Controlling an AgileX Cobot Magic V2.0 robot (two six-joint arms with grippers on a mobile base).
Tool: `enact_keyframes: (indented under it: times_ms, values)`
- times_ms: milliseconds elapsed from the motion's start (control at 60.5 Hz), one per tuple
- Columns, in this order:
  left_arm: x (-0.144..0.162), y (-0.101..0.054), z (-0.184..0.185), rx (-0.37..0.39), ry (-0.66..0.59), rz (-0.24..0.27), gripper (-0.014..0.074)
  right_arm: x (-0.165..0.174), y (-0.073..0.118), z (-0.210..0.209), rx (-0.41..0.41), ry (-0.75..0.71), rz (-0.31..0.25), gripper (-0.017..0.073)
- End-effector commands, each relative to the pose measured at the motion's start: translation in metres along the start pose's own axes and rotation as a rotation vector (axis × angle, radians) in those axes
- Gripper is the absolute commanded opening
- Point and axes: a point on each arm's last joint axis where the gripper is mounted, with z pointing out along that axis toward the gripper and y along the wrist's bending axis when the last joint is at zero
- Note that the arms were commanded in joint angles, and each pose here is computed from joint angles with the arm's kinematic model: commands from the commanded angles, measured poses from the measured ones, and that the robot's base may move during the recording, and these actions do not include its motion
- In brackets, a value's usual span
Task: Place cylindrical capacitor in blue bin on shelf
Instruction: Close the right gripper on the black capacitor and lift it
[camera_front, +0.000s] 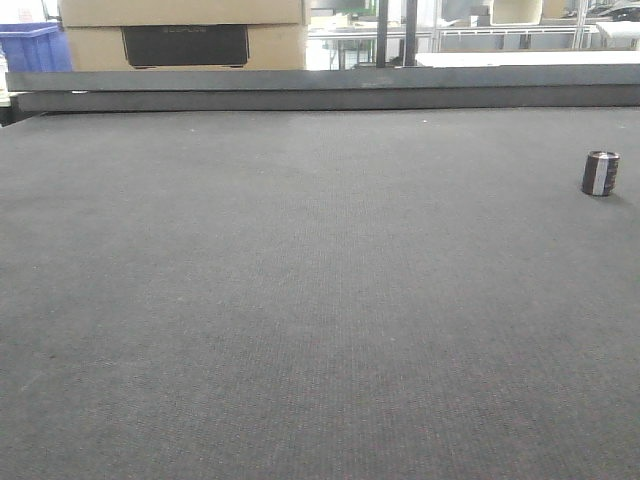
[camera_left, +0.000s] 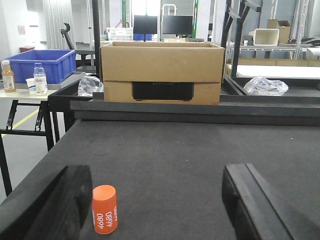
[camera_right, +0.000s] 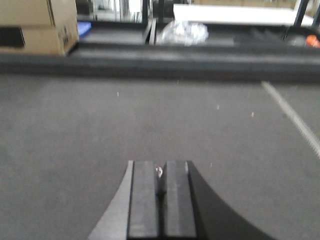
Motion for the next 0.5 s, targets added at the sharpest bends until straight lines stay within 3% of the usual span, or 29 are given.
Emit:
enact_keyframes:
  times_ms: [0,33,215,479]
  values:
    - [-0.003,0.000,0.000,0.003,-0.014,-0.007,0.0445,0.001,-0.001,0.012,0.005,0.030,-0.008,-0.0077]
    - [-0.003,0.000,0.000,0.003,-0.014,-0.007,0.0445,0.003,-0.001,0.016,0.005,0.044,-0.007,-0.0010]
    - [-0.003,0.000,0.000,0.003,-0.014,-0.007,0.0445,0.008,-0.003,0.033,0.012,0.074,-0.005,0.0565]
    - [-0.003,0.000,0.000,0.003,-0.014,-0.007,0.0445,0.028,-0.006,0.060,0.027,0.130,0.000,0.0570]
